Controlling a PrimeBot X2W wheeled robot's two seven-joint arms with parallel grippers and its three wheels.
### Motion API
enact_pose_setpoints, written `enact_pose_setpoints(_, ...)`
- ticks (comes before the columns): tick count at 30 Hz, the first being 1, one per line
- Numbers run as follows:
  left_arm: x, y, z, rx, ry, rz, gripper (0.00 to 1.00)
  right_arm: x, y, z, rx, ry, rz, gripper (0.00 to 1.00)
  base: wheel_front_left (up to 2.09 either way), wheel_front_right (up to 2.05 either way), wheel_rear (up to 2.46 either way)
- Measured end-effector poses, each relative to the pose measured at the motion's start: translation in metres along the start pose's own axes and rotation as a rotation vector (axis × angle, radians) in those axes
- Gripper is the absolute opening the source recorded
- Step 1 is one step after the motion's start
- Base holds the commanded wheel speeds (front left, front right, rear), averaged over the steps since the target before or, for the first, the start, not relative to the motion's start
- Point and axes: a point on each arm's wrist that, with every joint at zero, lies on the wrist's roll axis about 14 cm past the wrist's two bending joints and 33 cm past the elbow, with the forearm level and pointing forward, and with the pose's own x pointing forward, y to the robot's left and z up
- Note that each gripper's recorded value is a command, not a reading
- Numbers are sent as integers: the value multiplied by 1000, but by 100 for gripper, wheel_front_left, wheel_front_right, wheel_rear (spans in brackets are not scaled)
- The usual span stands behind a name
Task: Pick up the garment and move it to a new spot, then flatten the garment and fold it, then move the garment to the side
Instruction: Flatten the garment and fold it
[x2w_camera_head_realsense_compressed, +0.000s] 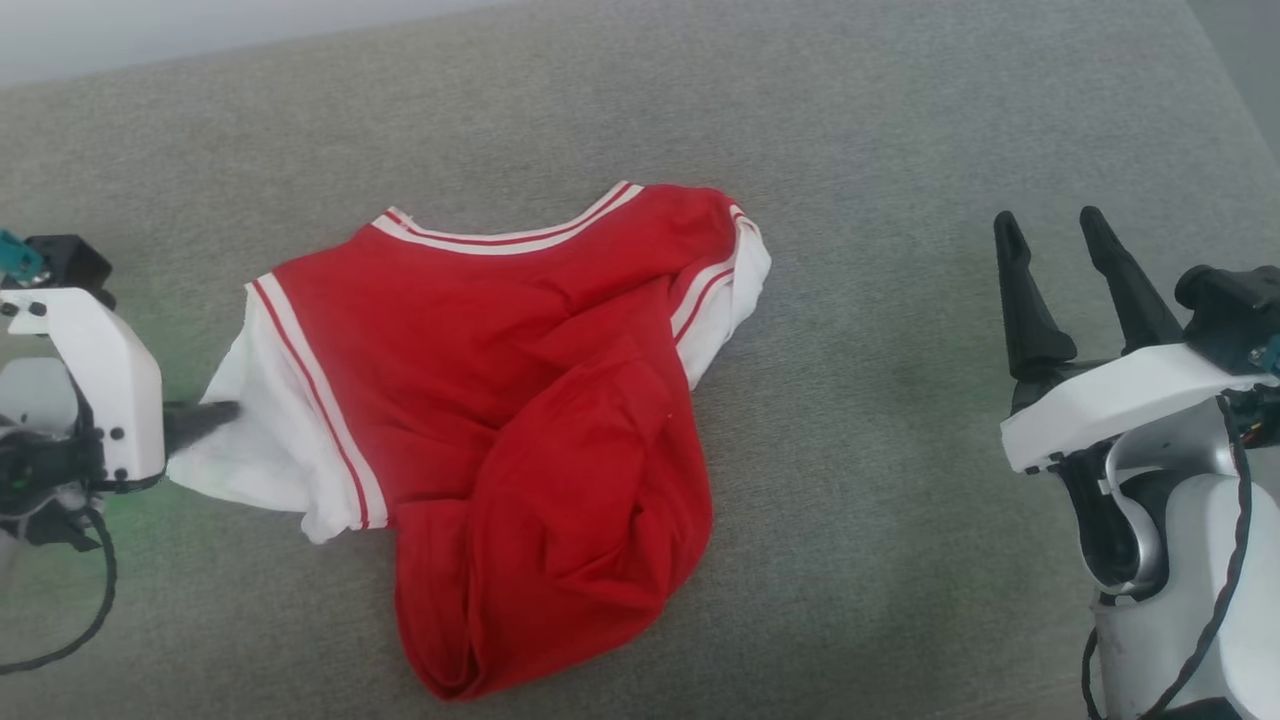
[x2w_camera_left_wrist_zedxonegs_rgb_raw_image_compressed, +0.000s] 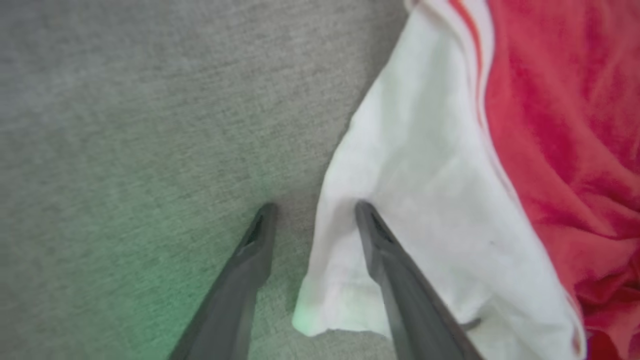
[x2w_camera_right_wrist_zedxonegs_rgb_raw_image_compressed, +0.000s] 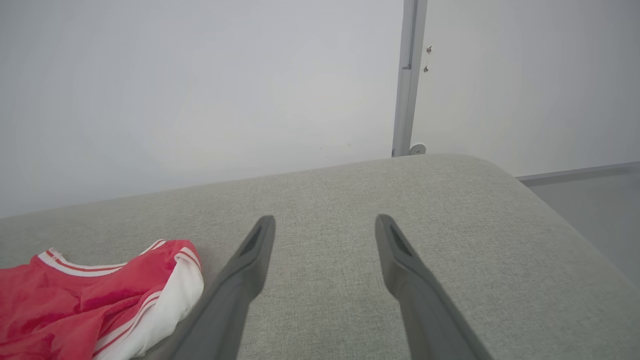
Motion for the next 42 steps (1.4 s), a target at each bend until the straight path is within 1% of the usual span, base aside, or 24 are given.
enact_pose_setpoints(4, -5, 9, -1, -15, -11, 14, 0, 3, 4, -2, 2, 6, 10, 100, 0, 0, 0)
enact_pose_setpoints(8, -13, 20, 1, 14, -43, 40, 0, 6, 7, -3, 4, 11, 16, 100, 0, 0, 0)
enact_pose_setpoints(12, -32, 49, 4, 6, -79, 114, 0, 8, 11, -5, 6, 23, 26, 100, 0, 0, 0)
enact_pose_setpoints(14, -36, 56, 1, -4, -84, 128, 0, 9, 13, -7, 8, 30, 32, 100, 0, 0, 0)
enact_pose_setpoints(22, -42, 63, -4, -33, -104, 138, 0, 11, 22, -12, 15, 57, 57, 100, 0, 0, 0)
enact_pose_setpoints(24, -45, 68, -7, -37, -104, 151, 0, 11, 24, -11, 16, 57, 62, 100, 0, 0, 0)
enact_pose_setpoints(26, -49, 77, -11, -21, -88, 190, 0, 11, 25, -11, 15, 60, 65, 100, 0, 0, 0)
enact_pose_setpoints(29, -55, 89, -16, -36, -73, 226, 0, 10, 26, -9, 13, 59, 69, 100, 0, 0, 0)
enact_pose_setpoints(33, -56, 88, -18, -59, -74, 221, 0, 8, 30, -9, 12, 68, 79, 100, 0, 0, 0)
enact_pose_setpoints(34, -56, 87, -16, -63, -87, 216, 7, 7, 31, -9, 12, 70, 82, 100, 0, 0, 0)
enact_pose_setpoints(35, -56, 86, -16, -71, -96, 210, 27, 7, 32, -10, 12, 75, 85, 100, 0, 0, 0)
enact_pose_setpoints(37, -56, 82, -12, -80, -133, 198, 100, 7, 39, -13, 12, 90, 104, 100, 0, 0, 0)
enact_pose_setpoints(42, -70, 81, 8, -84, -273, 191, 100, 8, 55, -20, 11, 131, 147, 100, 0, 0, 0)
